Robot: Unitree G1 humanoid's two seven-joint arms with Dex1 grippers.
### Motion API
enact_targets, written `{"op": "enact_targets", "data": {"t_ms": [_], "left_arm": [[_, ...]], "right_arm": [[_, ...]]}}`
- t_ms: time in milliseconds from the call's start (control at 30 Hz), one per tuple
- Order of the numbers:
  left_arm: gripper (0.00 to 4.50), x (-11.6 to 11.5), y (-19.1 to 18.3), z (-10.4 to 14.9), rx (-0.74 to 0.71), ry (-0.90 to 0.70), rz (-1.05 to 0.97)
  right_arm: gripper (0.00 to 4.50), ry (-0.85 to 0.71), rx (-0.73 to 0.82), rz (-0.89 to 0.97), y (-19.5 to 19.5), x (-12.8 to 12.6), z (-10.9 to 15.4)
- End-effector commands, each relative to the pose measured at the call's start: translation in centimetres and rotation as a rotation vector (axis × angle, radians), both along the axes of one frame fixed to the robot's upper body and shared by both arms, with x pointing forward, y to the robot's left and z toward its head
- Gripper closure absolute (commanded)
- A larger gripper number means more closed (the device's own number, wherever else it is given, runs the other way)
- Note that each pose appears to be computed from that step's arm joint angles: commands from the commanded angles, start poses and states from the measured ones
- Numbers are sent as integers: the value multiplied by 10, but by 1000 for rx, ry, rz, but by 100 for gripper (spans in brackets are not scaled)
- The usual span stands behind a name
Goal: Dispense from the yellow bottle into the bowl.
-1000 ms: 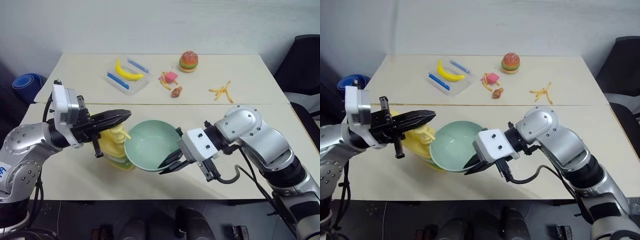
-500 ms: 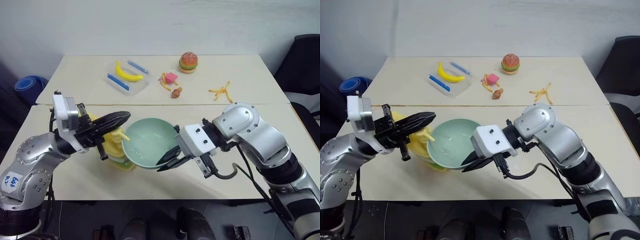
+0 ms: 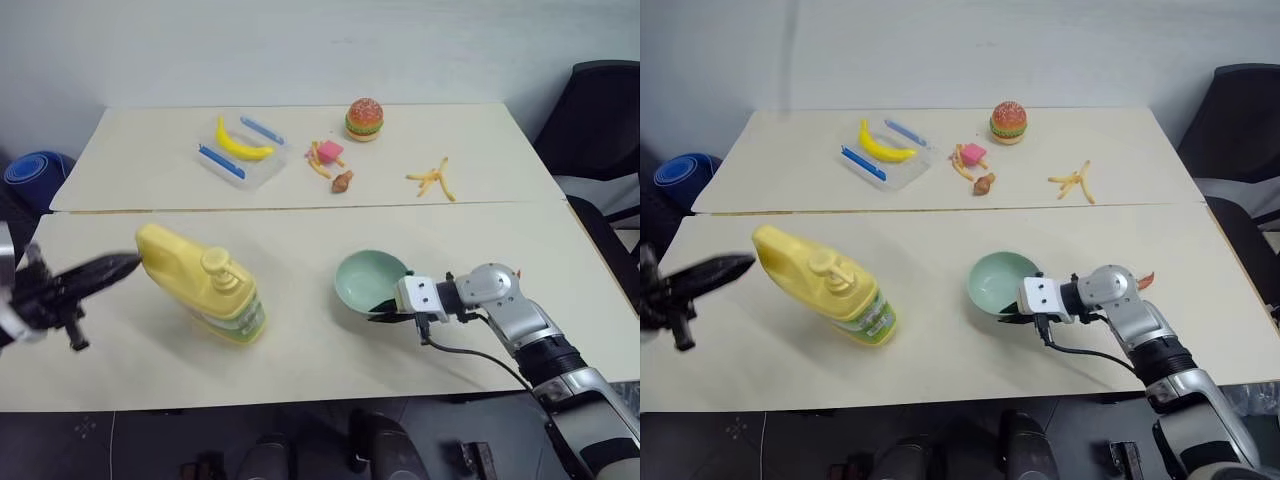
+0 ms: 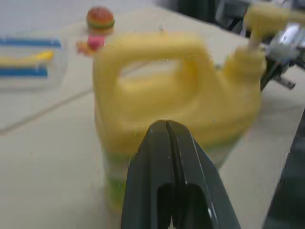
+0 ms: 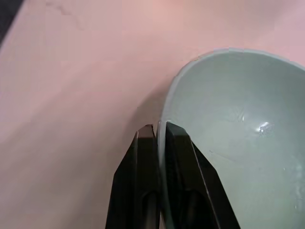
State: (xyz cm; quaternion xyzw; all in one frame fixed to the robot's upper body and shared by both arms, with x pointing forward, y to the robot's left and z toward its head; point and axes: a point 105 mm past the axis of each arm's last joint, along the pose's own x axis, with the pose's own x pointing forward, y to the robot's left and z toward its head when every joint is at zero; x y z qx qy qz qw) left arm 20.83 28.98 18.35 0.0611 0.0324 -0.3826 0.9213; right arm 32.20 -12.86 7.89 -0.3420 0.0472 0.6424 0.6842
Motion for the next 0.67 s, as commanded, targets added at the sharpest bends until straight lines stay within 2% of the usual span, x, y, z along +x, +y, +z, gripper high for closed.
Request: {"op": "enact_targets", "data": {"t_ms": [33,67,167,300,433,567,667], "left_arm": [[450,-3,5,-22,103,-18,80],[450,-7,1,-33,86,7,93],[389,-16,-9,-56,82,61,88],[261,-16,-10,-74,110,40,123],[135,-17,-7,-95,235,39,152],[3,-23,-18,-106,256,49,80],[3,-20,-23,-106,248,21,73]], "right_arm": [[385,-17,56,-39,-11,3,8],[367,-25,86,-36,-15,-1,13],[266,-58,231,-80,-27,-12,35],[125,-20,452,-219,-50,-39,59],[0,-38,447,-311,-70,-74,57],[0,-41,362,-392,-93,-110,35],[0,-61,329,-438,-101,-118,20]]}}
